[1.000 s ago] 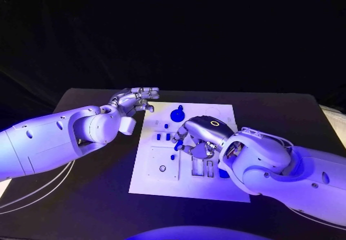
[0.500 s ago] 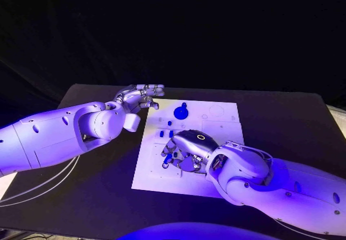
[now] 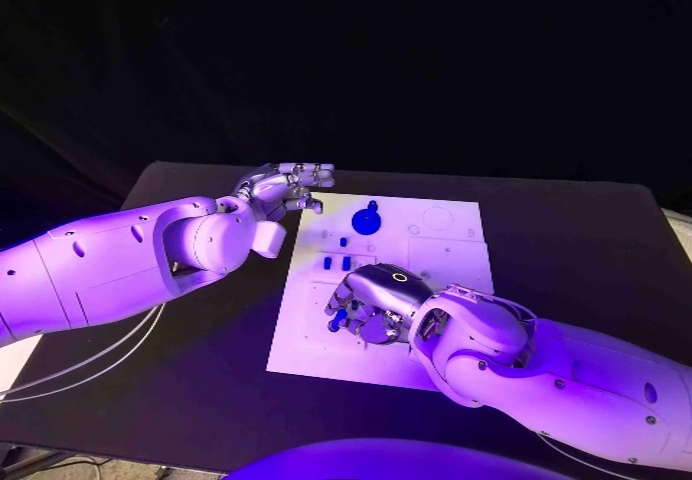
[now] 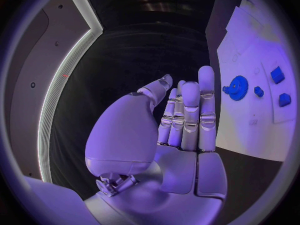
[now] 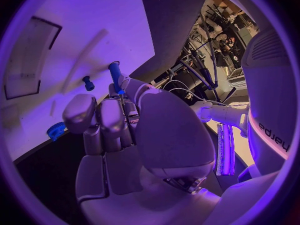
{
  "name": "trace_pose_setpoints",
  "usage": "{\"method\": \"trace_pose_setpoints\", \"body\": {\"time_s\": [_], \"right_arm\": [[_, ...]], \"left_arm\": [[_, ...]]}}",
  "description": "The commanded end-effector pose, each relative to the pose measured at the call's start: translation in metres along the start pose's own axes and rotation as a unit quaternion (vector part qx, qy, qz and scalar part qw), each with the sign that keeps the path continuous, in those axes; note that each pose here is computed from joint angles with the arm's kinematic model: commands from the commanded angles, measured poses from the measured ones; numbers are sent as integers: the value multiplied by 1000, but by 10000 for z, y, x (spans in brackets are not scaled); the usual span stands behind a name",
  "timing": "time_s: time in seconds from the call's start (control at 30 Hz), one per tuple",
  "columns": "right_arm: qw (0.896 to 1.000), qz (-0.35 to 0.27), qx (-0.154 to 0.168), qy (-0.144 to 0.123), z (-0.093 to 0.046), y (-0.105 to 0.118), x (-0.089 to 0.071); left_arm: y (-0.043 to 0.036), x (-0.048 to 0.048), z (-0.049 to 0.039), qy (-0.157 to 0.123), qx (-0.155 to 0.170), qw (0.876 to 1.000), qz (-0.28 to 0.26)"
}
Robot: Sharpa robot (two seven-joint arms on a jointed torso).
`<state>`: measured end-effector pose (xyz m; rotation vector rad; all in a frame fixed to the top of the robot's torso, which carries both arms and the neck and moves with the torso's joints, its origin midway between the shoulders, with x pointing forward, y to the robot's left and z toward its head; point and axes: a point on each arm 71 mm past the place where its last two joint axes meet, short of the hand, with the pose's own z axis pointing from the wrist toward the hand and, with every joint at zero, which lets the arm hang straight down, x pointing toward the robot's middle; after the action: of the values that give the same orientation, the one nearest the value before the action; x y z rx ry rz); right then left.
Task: Assemble the parts on the task board
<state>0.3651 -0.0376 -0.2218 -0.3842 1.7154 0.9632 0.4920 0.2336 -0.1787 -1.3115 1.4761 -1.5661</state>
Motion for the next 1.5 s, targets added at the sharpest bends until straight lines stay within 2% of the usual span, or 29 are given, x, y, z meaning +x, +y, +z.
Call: {"method": "trace_pose_setpoints", "body": {"time_s": [0.03, 0.33, 0.8, 1.5], "right_arm": [[1000, -9, -6, 9, 10, -2, 25], [1000, -28, -5, 10, 38, -19, 44], [998, -42, -10, 43, 81, 38, 161], [997, -80, -6, 21, 7, 75, 105]], "left_arm": [[-7, 30, 1, 11, 3, 1000, -2], [-7, 27, 0, 11, 3, 1000, -2], [-6, 29, -2, 11, 2, 1000, -2], [-5, 26, -4, 12, 0, 1000, -2]]}}
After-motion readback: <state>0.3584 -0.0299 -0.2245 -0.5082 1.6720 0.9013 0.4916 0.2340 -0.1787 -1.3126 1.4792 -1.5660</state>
